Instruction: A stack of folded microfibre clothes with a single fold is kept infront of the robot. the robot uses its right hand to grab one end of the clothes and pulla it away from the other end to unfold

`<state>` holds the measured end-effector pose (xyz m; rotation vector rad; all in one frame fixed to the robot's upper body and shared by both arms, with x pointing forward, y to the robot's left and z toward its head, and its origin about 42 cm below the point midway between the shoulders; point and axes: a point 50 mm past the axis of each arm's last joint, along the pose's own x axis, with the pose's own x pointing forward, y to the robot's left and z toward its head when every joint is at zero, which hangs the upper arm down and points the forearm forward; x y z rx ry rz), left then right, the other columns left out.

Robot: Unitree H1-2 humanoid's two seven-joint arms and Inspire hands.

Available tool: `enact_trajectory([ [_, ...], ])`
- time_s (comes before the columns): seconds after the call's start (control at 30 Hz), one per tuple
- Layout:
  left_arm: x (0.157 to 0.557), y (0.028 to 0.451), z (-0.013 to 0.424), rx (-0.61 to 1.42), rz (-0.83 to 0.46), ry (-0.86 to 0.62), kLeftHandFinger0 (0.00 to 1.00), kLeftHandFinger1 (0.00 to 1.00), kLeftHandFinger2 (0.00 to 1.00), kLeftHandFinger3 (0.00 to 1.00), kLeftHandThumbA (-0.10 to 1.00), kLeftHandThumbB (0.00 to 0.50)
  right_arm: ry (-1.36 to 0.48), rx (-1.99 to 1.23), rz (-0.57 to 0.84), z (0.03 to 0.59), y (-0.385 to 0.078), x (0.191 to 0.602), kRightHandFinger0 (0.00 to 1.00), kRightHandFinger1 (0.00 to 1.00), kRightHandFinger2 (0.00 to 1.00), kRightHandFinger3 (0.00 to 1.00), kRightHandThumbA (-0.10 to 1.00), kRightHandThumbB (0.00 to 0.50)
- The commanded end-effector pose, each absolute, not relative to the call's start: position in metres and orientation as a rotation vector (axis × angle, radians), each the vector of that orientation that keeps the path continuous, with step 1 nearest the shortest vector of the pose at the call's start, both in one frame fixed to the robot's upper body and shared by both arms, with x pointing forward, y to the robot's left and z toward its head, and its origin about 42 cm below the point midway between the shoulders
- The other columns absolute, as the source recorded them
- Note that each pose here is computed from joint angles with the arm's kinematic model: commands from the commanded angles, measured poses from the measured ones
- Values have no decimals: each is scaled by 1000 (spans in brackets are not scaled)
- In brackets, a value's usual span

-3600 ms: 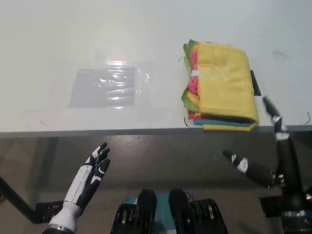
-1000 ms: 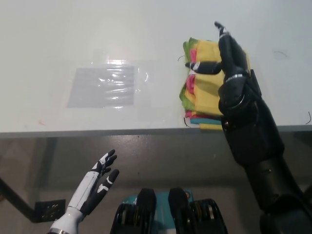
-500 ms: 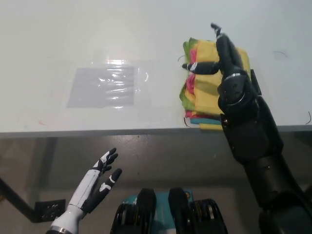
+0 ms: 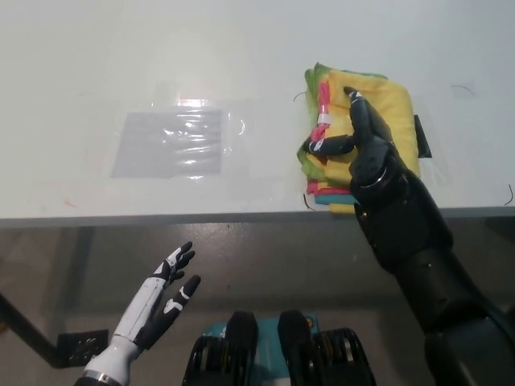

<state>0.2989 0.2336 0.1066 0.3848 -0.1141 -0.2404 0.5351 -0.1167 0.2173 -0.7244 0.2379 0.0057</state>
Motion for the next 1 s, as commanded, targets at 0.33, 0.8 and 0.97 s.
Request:
enact_trajectory([
  [0.33, 306, 236, 123, 405, -243, -178, 1000, 1000, 1000, 1000, 937, 189, -16, -664, -242, 224, -126, 539, 0, 15, 362, 425, -100, 145],
  [0.8, 307, 236, 122, 406, -243, -185, 1000, 1000, 1000, 1000, 930, 182, -104, -565, -324, 226, -142, 539, 0, 259, 628, 596, -100, 178],
  [0.97, 308, 236, 122, 405, -243, -181, 1000, 1000, 1000, 1000, 931, 179, -181, -300, -319, 231, -157, 538, 0, 249, 615, 563, -100, 145],
])
